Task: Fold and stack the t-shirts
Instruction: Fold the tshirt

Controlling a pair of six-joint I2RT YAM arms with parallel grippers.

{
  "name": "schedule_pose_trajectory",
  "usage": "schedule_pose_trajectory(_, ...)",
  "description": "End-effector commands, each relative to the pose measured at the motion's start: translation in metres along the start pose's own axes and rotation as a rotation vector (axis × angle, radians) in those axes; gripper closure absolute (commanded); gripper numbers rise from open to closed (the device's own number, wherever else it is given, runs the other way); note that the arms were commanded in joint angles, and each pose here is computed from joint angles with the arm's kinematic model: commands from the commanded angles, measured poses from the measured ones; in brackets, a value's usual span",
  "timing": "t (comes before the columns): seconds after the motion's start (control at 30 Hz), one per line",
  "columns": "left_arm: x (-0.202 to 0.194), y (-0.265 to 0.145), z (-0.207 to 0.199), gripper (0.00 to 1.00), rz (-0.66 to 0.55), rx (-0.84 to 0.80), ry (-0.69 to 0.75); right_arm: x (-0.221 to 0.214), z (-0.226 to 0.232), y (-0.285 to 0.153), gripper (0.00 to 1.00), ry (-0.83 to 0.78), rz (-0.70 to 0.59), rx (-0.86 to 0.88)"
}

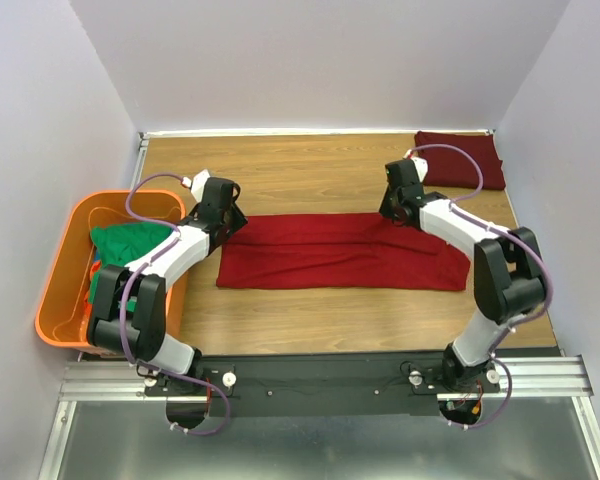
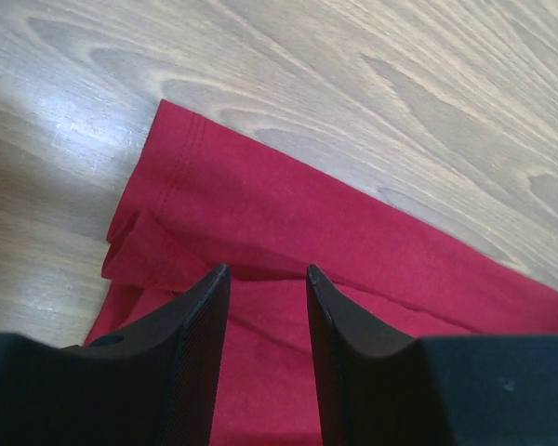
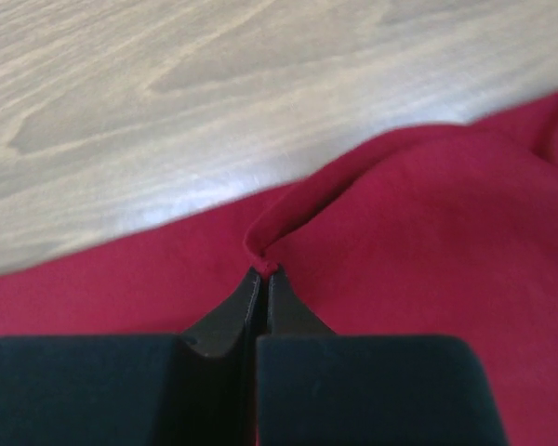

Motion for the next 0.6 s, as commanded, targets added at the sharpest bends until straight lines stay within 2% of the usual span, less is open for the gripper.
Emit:
schedule_pose_trajectory(0.0,-0.002,0.005,0.004,0.54,-0.008,0.041,-0.018,-0.013,-0.012,-0.022,0.95,0.036,0.015,0.013)
schedule_pose_trajectory(0.33,0.004,0.002,0.001,0.55,-0.030,0.026,-0.021,-0.042,-0.038,-0.079,0.95,0.113,0.020,0.114)
schedule_pose_trajectory(0.57,0.003,0.006,-0.001,0.55,-0.021,0.022,-0.024,-0.076,-0.059,-0.093,0.95,0.170,0.075,0.166)
Point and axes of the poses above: each gripper's point midway between its finger pads, its own y axis out along the fingers, its own z axis along the line the jaws close on, x = y × z, the point moved 6 cm from there along -y, back along the fingers, and after that the axes turned 13 degrees about y, right-handed, at the moved point
